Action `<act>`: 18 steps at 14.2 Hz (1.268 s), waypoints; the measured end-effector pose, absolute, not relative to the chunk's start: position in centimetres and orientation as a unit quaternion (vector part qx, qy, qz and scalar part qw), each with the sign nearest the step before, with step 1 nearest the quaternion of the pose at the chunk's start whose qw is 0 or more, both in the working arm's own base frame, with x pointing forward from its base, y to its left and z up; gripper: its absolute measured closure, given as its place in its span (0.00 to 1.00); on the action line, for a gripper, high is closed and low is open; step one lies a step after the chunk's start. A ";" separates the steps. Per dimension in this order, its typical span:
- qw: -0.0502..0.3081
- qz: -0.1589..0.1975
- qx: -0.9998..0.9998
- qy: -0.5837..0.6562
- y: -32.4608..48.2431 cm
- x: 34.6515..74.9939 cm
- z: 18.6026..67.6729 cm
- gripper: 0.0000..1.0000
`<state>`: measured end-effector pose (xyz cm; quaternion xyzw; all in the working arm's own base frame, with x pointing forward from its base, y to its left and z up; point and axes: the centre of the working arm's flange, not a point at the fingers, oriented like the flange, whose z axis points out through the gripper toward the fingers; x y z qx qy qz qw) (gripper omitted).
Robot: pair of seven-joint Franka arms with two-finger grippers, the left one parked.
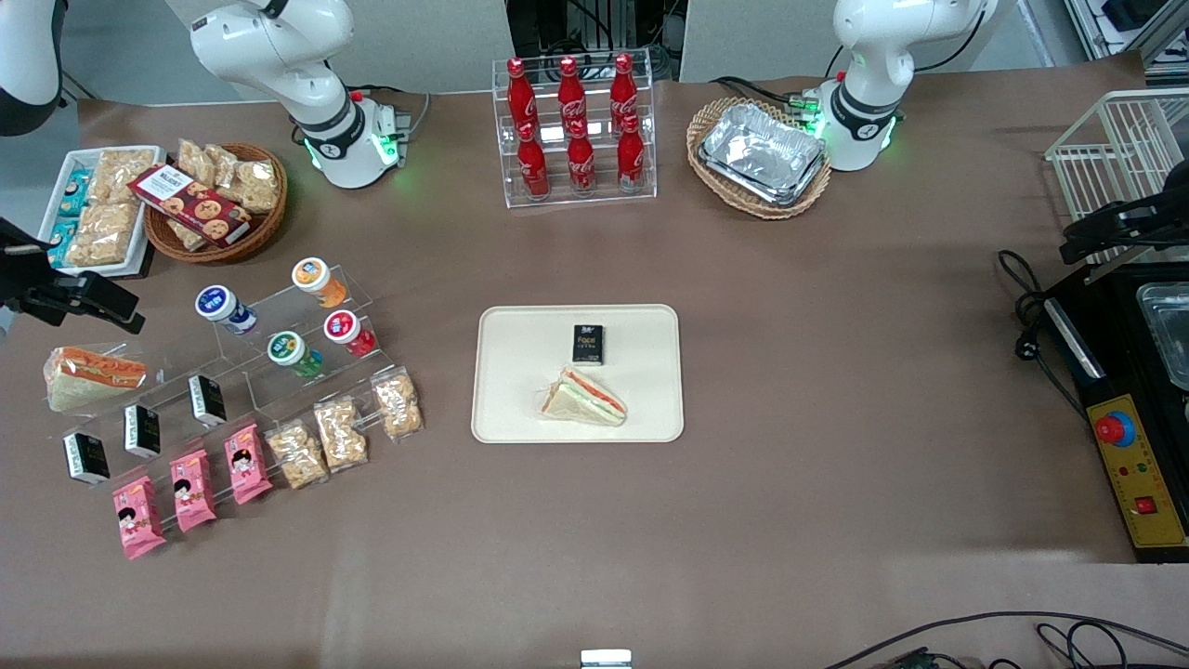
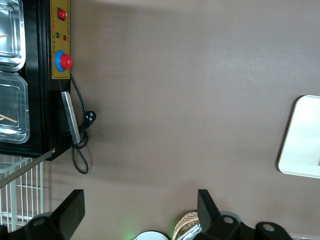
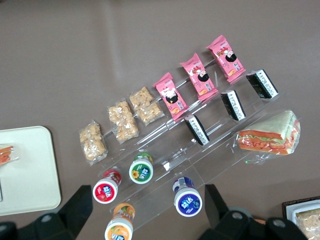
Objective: Place green gum on tray
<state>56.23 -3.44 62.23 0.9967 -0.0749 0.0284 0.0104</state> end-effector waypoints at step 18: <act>-0.019 -0.028 0.998 -0.054 -1.5 52.5 59.4 0.00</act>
